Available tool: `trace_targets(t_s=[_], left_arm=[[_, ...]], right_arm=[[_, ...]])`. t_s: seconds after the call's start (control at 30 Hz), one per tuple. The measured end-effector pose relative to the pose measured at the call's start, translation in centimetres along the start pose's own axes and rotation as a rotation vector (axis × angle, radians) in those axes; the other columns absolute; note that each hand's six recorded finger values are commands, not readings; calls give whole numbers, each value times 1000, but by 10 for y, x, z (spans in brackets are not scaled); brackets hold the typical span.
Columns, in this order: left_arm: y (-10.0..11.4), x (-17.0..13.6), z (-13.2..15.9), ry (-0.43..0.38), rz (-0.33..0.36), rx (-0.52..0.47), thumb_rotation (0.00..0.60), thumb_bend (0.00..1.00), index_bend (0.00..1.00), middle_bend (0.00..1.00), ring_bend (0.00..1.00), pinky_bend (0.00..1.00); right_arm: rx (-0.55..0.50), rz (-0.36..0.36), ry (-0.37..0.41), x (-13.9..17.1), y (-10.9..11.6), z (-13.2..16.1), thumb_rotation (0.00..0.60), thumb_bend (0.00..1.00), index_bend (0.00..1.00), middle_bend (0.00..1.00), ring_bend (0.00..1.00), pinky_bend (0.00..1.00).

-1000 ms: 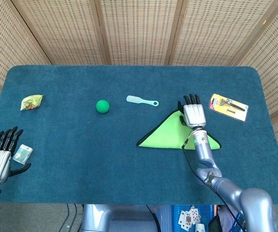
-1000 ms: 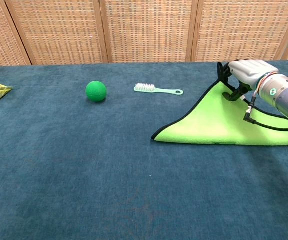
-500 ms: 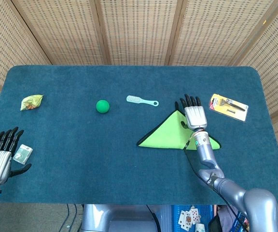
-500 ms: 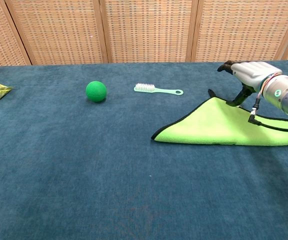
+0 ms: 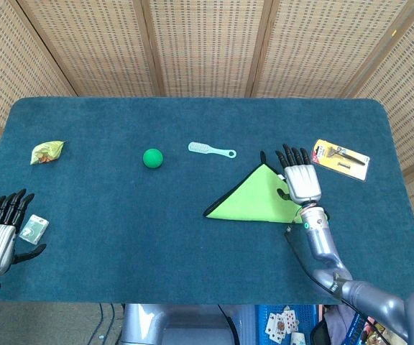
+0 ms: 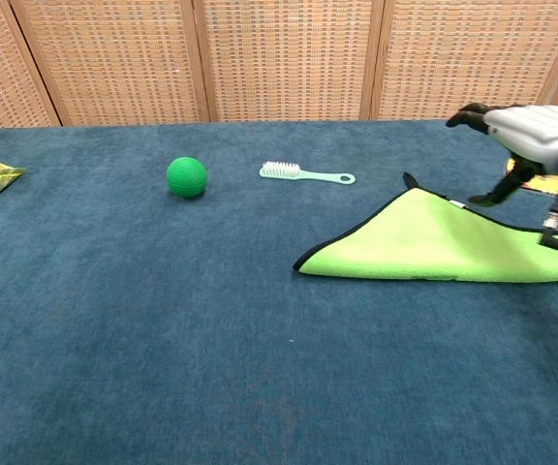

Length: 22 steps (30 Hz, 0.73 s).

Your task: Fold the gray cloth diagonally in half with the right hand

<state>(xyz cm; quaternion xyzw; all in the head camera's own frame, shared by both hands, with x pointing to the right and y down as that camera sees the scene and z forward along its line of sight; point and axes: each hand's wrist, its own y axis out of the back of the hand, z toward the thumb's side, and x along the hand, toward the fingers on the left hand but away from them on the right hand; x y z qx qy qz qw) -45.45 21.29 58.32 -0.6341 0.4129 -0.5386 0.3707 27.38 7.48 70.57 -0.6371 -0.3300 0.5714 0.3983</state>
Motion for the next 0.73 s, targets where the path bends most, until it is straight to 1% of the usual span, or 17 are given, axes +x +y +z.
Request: trace_targets(t_s=[0.07, 0.17, 0.27, 0.37, 0.5, 0.6, 0.73], left_arm=[[0, 0, -1, 2, -3, 2, 600, 108, 0, 0, 0, 0], [0, -1, -1, 2, -6, 5, 600, 108, 0, 0, 0, 0], [1, -2, -1, 0, -1, 6, 600, 109, 0, 0, 0, 0], [3, -4, -1, -1, 6, 11, 600, 108, 0, 0, 0, 0], [5, -6, 0, 2, 13, 25, 600, 108, 0, 0, 0, 0], [6, -8, 0, 4, 18, 29, 600, 108, 0, 0, 0, 0], [7, -9, 0, 3, 22, 31, 600, 108, 0, 0, 0, 0]], right_arm=[[-1, 2, 4, 15, 3, -6, 600, 206, 66, 0, 0, 0], [2, 1, -3, 45, 6, -22, 600, 151, 66, 0, 0, 0], [12, -16, -27, 80, 10, -44, 600, 97, 66, 0, 0, 0], [22, -24, -68, 120, 8, -70, 600, 68, 46, 0, 0, 0], [24, -15, -119, 172, 6, -101, 600, 53, 31, 0, 0, 0], [32, -22, -144, 198, 11, -116, 600, 53, 31, 0, 0, 0], [36, -47, -168, 222, 22, -132, 600, 53, 31, 0, 0, 0]])
